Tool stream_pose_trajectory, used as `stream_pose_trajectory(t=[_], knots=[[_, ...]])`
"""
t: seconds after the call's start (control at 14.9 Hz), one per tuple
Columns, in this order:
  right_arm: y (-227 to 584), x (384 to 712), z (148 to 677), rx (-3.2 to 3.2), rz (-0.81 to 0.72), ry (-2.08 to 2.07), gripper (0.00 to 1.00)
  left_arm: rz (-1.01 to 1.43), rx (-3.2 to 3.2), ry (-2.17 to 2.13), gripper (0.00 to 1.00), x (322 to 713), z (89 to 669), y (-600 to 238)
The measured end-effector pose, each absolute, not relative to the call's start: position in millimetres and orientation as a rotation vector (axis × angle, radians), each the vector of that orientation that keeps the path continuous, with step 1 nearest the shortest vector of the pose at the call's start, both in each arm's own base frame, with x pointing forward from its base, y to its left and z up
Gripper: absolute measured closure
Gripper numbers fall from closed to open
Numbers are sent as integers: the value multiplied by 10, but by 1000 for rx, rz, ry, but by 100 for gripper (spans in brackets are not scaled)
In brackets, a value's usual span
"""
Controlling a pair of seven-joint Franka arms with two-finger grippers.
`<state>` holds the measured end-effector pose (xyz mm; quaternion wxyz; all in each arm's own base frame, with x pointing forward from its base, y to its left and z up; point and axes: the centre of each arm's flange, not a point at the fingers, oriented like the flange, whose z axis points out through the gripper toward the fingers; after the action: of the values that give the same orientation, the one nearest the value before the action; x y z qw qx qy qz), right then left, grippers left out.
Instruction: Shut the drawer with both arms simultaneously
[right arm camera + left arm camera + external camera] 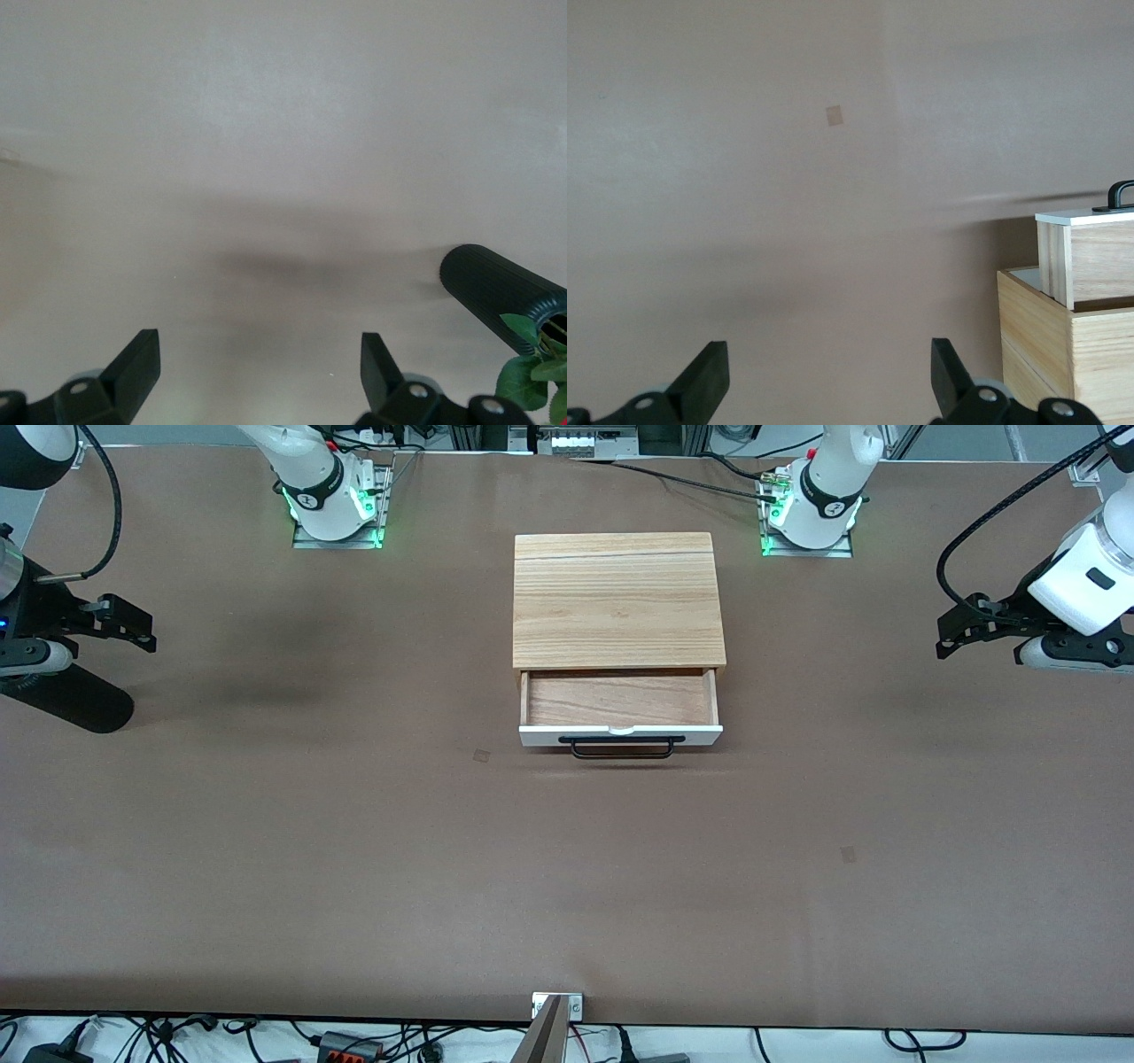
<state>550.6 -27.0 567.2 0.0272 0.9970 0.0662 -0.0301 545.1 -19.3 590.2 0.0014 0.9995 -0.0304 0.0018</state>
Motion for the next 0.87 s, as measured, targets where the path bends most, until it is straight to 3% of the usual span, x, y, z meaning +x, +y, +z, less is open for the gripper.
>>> stream_pose_trajectory(t=[0.61,0.87], knots=[[-246,5521,5640,3112,-96,199,0,-8,3137,-95,0,5440,5906,-191],[-241,5531,5618,3117,-101,199,0,-155,3133,-109,0,5358,5791,-232]])
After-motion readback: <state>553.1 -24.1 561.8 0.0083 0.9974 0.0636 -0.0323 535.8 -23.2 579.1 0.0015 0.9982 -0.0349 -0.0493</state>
